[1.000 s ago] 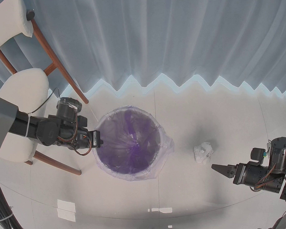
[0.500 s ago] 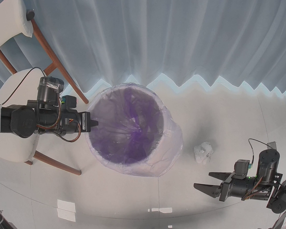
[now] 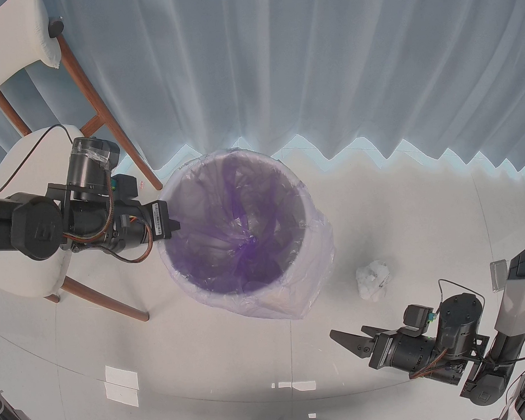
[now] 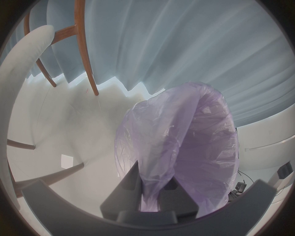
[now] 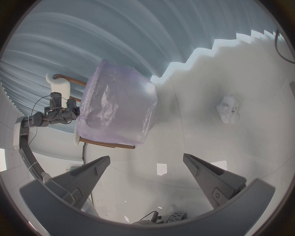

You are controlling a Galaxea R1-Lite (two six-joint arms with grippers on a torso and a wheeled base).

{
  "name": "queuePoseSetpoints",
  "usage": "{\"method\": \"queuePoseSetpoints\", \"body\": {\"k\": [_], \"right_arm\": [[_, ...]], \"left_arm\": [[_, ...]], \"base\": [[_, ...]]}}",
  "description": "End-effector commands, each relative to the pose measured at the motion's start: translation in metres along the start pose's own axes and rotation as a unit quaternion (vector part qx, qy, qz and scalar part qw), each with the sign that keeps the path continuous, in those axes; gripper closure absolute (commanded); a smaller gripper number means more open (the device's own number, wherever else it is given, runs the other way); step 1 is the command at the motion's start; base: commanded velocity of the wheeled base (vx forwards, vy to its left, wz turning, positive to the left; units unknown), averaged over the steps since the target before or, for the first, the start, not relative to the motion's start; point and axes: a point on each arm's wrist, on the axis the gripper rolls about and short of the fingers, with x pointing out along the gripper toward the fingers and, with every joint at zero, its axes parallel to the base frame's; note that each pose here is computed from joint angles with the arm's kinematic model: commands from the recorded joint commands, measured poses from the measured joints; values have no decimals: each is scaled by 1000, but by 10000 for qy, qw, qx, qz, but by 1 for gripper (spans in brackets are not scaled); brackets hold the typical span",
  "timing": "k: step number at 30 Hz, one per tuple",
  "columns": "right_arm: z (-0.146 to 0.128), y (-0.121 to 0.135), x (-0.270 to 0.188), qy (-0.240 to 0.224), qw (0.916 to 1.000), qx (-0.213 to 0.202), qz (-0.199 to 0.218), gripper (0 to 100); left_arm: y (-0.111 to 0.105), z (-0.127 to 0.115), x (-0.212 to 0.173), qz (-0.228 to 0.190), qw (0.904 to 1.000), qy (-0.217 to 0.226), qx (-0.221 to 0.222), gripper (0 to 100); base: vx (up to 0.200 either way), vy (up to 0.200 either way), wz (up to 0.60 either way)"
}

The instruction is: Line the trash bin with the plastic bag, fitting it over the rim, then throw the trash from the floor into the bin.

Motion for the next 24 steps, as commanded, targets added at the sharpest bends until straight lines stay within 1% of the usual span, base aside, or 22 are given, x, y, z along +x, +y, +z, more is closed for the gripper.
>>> {"method": "queuePoseSetpoints", "body": {"k": [1, 3, 4, 5, 7, 9, 10, 14, 16, 17, 18, 21, 24], "right_arm": [[6, -4, -21, -218, 9996, 91, -128, 0], [11, -3, -30, -350, 9993, 88, -112, 0], [17, -4, -36, -546, 9983, 124, -142, 0], [19, -5, -37, -601, 9980, 127, -165, 0], [31, -12, -42, -1062, 9929, 226, -492, 0], [43, -19, -47, -1483, 9853, 312, -784, 0], [48, -22, -51, -1675, 9813, 345, -882, 0], [59, -24, -71, -2087, 9719, 409, -1010, 0], [60, -26, -76, -2131, 9700, 433, -1085, 0], [62, -28, -83, -2189, 9672, 470, -1204, 0], [63, -28, -86, -2195, 9663, 486, -1252, 0], [62, -27, -90, -2189, 9660, 493, -1282, 0], [63, -26, -91, -2212, 9656, 490, -1276, 0]], "left_arm": [[0, -31, 37, 401, 9977, 543, 13, 100], [4, -41, 56, 537, 9960, 720, -39, 100], [8, -48, 70, 584, 9946, 837, -204, 100], [8, -50, 73, 587, 9942, 868, -248, 100], [10, -61, 96, 600, 9914, 956, -660, 100], [13, -69, 112, 624, 9898, 950, -860, 100], [17, -74, 120, 641, 9893, 966, -882, 100], [26, -85, 140, 682, 9888, 987, -892, 100], [27, -87, 143, 698, 9886, 1005, -878, 100], [31, -92, 149, 736, 9877, 1062, -876, 100], [34, -96, 153, 767, 9869, 1114, -877, 100], [39, -106, 164, 844, 9847, 1245, -881, 100], [41, -108, 170, 839, 9848, 1230, -896, 100]], "base": [[0, 0, 0], [0, 0, 0], [0, 0, 0], [0, 0, 0], [0, 0, 0], [0, 0, 0], [0, 0, 0], [0, 0, 0], [0, 0, 0], [0, 0, 0], [0, 0, 0], [0, 0, 0], [0, 0, 0]]}}
